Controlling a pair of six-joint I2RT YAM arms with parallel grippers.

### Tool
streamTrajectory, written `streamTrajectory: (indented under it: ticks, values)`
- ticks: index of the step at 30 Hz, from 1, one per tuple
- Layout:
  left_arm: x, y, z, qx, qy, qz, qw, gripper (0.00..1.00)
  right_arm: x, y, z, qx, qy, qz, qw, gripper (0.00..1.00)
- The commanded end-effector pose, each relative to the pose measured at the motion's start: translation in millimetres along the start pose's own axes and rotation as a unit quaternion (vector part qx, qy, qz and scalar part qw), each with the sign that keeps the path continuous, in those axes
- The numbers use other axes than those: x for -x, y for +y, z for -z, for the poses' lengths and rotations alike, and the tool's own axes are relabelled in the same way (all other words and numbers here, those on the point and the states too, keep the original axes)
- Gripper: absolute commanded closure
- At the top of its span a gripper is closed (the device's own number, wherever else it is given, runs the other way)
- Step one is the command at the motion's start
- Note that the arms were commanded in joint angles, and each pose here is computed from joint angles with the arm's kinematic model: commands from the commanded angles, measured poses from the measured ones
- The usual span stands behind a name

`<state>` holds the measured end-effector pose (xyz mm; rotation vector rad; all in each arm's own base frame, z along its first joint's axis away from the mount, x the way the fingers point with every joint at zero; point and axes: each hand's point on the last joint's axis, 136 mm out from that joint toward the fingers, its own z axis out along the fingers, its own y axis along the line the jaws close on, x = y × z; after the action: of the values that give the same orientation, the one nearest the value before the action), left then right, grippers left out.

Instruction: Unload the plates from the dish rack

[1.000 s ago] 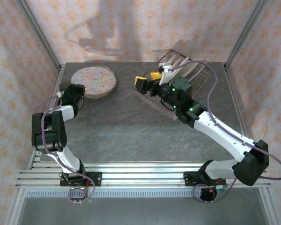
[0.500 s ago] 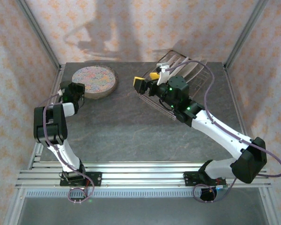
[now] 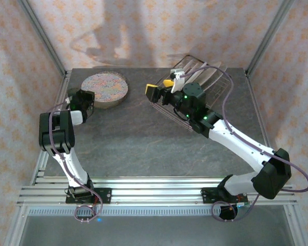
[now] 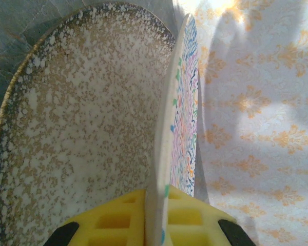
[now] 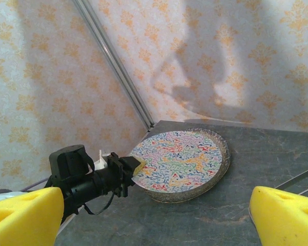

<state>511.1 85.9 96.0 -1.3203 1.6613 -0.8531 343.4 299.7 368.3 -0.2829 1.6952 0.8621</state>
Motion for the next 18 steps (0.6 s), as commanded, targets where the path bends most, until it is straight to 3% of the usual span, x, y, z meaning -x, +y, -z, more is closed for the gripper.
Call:
streamTrajectory:
  ticks: [1,18]
  values:
    - [12,-26,-6,-0.048,-0.013,-0.019,0.999,1.0,17,7,0,0.001,-0.017,-0.005,1.0,0.06]
    - [17,-11,-24,-0.035,-0.006,-0.018,0.999,1.0,16,8,1,0.001,-0.009,-0.014,1.0,0.06]
